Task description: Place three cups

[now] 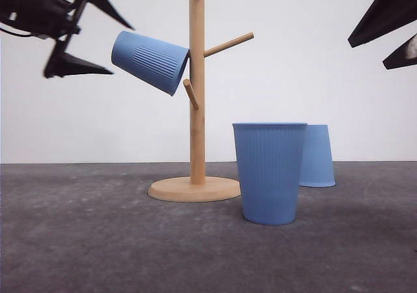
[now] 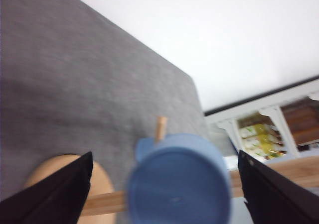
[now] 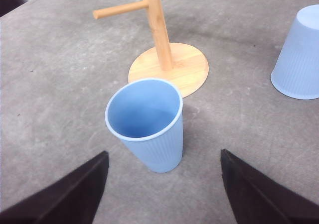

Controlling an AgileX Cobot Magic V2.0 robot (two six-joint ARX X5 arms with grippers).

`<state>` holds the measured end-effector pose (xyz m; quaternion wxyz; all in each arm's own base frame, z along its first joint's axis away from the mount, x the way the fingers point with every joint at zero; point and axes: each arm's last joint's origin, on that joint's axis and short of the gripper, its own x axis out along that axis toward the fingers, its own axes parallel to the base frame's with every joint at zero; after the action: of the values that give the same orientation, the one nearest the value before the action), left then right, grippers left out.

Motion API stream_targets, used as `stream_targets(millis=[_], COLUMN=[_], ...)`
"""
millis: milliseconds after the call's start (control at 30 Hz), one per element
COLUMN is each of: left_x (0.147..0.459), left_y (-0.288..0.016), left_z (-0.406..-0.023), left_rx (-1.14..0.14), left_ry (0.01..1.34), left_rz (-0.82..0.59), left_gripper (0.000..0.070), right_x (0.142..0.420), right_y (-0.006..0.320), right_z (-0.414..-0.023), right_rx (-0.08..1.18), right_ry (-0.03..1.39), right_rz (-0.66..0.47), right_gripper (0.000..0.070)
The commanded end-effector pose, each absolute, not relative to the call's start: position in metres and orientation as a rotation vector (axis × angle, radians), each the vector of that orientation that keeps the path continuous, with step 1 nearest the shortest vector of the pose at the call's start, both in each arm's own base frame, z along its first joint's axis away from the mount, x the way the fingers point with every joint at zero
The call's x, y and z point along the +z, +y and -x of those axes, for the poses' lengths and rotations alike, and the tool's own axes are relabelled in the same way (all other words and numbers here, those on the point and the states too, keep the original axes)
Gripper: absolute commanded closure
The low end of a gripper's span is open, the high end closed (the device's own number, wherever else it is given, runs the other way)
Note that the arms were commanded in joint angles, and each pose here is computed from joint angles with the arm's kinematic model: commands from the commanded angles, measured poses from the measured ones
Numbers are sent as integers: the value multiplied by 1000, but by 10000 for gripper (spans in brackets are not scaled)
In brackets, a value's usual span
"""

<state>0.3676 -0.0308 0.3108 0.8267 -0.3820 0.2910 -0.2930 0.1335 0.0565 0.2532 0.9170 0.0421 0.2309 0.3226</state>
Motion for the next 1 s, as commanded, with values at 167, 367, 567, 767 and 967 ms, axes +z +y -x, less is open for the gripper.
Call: stream_targets(millis=[167, 367, 567, 767, 967], left_x=[340, 358, 349, 305, 284], left_y=[-6, -8, -17, -17, -14], left_z=[-336, -288, -244, -196, -158], left_rx=[-554, -392, -380, -326, -282], left_ry=[527, 578, 562, 514, 469], left_rz=[524, 196, 183, 237, 230], left_gripper=[145, 146, 162, 228, 229], right_x=[259, 259, 259, 259, 259], right_y=[58, 58, 58, 58, 57], right_z=[-134, -134, -134, -134, -134], right_rx=[669, 670, 669, 669, 666], right_ry=[455, 456, 455, 456, 455], right_rz=[-96, -96, -96, -96, -95], right_gripper=[250, 250, 250, 250, 250])
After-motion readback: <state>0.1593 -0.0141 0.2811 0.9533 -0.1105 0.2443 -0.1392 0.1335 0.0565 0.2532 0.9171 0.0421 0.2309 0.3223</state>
